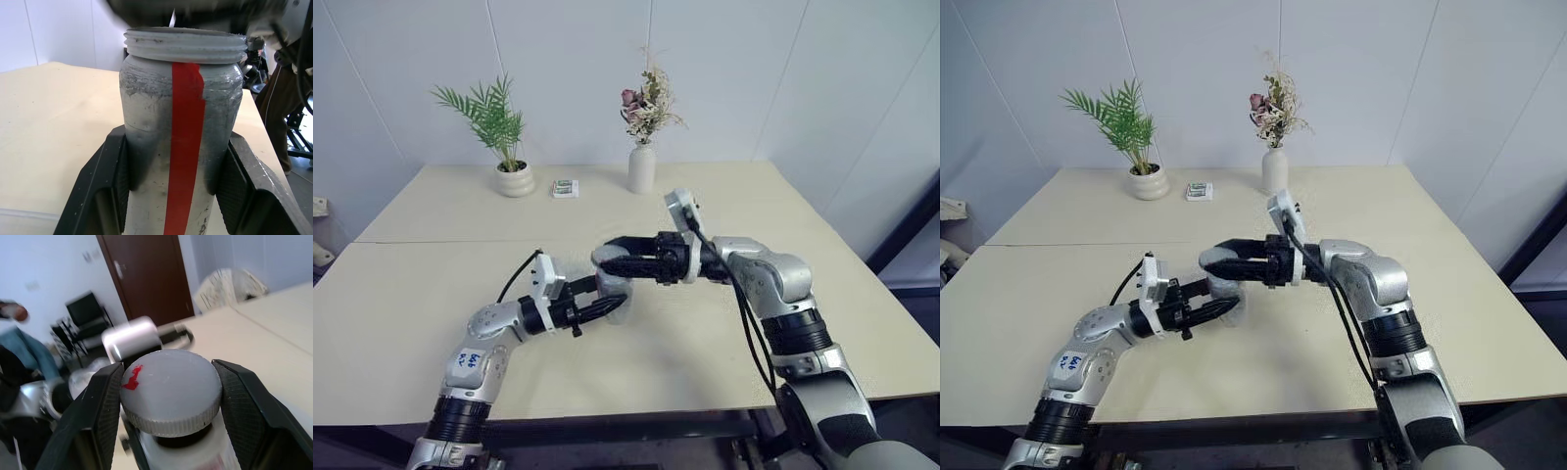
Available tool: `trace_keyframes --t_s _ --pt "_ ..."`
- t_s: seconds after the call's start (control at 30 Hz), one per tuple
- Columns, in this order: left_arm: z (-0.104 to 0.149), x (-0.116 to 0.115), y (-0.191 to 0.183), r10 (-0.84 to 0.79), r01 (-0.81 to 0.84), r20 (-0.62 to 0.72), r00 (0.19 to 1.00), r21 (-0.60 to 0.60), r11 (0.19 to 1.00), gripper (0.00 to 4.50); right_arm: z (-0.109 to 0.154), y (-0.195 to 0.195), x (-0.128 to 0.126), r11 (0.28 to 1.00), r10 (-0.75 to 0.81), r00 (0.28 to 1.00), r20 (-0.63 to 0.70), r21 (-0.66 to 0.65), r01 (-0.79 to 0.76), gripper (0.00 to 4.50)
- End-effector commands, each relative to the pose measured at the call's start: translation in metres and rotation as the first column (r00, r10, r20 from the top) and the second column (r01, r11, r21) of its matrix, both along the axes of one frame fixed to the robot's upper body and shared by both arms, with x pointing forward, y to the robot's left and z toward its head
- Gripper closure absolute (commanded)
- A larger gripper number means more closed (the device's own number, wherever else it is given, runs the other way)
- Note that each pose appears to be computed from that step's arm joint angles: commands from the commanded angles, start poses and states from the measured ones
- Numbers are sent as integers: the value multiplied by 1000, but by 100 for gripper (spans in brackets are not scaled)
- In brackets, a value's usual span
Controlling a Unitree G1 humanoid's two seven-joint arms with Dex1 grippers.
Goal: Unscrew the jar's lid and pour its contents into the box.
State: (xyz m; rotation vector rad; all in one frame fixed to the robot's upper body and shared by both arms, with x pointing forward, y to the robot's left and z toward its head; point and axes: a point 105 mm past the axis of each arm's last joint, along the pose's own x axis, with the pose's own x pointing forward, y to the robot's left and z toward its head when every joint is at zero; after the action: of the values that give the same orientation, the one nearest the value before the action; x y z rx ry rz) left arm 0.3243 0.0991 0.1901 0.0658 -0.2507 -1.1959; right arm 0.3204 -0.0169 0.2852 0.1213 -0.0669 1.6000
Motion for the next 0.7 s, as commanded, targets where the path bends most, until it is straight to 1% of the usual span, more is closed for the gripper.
trace_keyframes --t_s 0.03,0.1,0.13,0.23,0.3,0.4,0.43,0.5,0.53,0.6,0.7 --pt "9 -5 -2 -16 16 40 999 -6 1000 255 20 -5 -9 999 1 998 63 44 -4 196" --pt "9 -6 -1 -16 16 40 999 -6 1000 255 20 -9 -6 998 -46 995 94 42 42 196" --pt "10 -7 -1 -16 17 39 999 -7 1000 255 21 -15 -2 994 -94 990 109 56 88 196" --pt "14 -9 3 -10 11 29 1000 -19 1000 255 14 -49 19 957 -288 943 166 69 281 196" --pt "16 -9 7 17 -16 44 999 -15 1000 255 -4 -80 35 908 -417 892 176 37 417 196" --pt "21 -7 13 53 -52 24 998 -42 998 255 -33 -128 55 815 -575 806 141 14 579 196" --pt "22 -7 14 54 -54 6 999 -52 997 255 -39 -140 58 791 -608 782 136 18 612 196" --pt "25 -7 17 56 -57 -19 998 -66 996 255 -64 -165 66 720 -684 712 157 -15 694 196" --pt "27 -8 17 47 -49 -26 999 -69 996 255 -76 -173 67 696 -702 691 172 -39 717 196" --pt "31 -7 18 50 -52 -22 998 -77 996 255 -104 -184 66 667 -717 671 189 -97 739 196" --pt "35 -5 19 46 -48 -23 999 -86 995 255 -132 -192 64 637 -734 653 186 -145 757 196"
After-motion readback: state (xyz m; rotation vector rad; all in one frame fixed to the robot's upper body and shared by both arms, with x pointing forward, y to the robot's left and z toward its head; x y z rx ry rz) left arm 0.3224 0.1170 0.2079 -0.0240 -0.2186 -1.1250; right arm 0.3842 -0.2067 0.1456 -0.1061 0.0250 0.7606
